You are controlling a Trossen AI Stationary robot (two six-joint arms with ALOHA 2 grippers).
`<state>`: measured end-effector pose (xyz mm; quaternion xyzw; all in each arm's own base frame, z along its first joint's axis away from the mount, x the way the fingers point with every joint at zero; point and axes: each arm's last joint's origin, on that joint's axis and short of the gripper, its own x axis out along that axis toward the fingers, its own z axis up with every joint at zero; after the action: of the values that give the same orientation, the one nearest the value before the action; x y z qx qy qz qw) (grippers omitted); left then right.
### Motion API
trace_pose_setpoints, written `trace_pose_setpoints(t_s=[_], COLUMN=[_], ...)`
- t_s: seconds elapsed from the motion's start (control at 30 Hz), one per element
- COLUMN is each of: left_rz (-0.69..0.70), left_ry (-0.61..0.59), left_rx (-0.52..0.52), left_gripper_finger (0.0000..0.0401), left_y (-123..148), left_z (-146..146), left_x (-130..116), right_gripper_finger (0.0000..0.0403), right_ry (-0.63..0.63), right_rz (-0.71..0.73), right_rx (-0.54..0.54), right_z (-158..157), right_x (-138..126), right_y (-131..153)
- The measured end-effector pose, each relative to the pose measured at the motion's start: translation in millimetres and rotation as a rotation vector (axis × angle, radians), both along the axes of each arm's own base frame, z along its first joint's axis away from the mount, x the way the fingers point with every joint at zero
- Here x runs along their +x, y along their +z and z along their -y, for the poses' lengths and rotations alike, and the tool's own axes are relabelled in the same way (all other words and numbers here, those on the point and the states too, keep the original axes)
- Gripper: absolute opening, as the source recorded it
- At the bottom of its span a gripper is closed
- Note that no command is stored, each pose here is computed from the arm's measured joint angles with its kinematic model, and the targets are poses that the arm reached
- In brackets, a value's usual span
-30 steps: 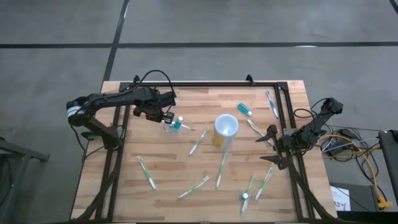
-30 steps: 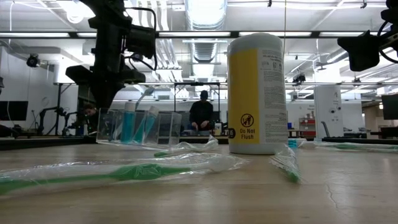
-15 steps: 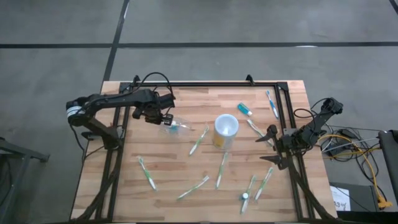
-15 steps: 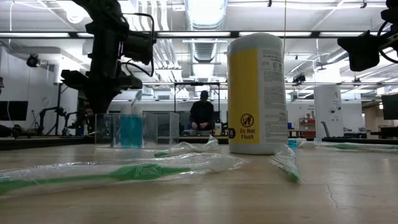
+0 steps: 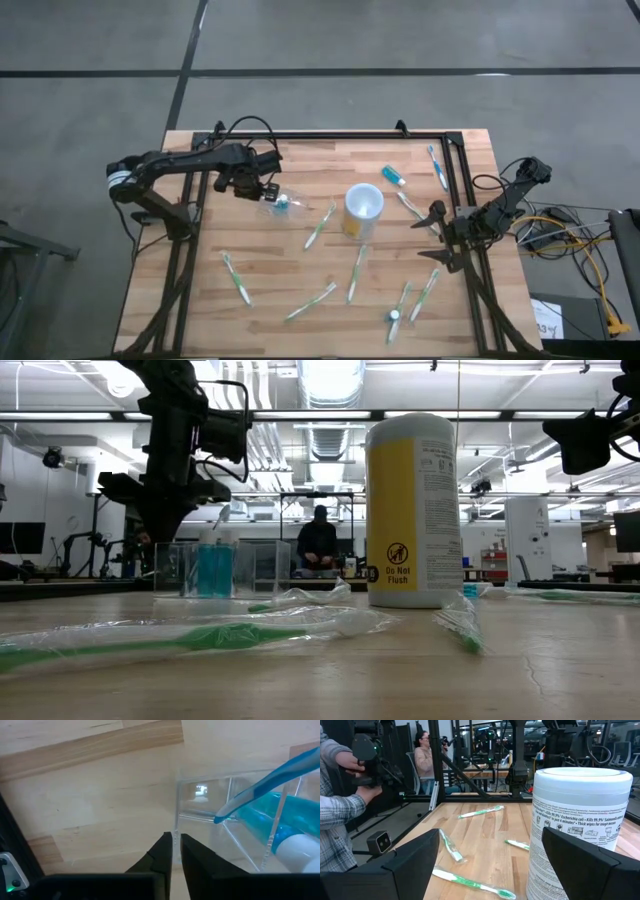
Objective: Pick & Place toothbrushing station
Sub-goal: Adjust the transparent organizer on the table, then put the green toothbrush into the right section of the transparent organizer
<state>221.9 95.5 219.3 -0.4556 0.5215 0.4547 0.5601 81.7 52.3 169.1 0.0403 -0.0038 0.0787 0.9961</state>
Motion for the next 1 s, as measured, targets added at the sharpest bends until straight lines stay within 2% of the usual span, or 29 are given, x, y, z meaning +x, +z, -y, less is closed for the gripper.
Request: trace_pose_setpoints(t_s=[0.27,0.4,0.57,0.73,0.83,1.0], left_rz=[0.007,0.036,0.097,0.188,0.218,0.208], left_ry=[-0.011,-0.021,0.0,0.127,0.268,0.309], left_rx=[-0.003,0.02,0.104,0.119,0.052,-0.025], left_gripper_finger=[0.0124,0.0133,0.0133,0.0134,0.0133,0.0133], left_y=[1.2,15.5,40.8,61.9,68.9,74.5], left_z=[0.0,-1.1,1.5,11.0,19.8,36.5], left_x=[0.4,-1.3,-12.5,-30.6,-40.0,-49.6], right_gripper_finger=[0.0349,0.0349,0.0345,0.035,0.0349,0.0345], right_ry=[0.0,0.0,0.0,0.0,0.0,0.0], right_rz=[0.0,0.0,0.0,0.0,0.0,0.0], right_rx=[0.0,0.0,0.0,0.0,0.0,0.0], right_z=[0.0,0.0,0.0,0.0,0.0,0.0], right_x=[0.0,0.0,0.0,0.0,0.0,0.0], right_y=[0.0,0.0,0.0,0.0,-0.1,-0.1])
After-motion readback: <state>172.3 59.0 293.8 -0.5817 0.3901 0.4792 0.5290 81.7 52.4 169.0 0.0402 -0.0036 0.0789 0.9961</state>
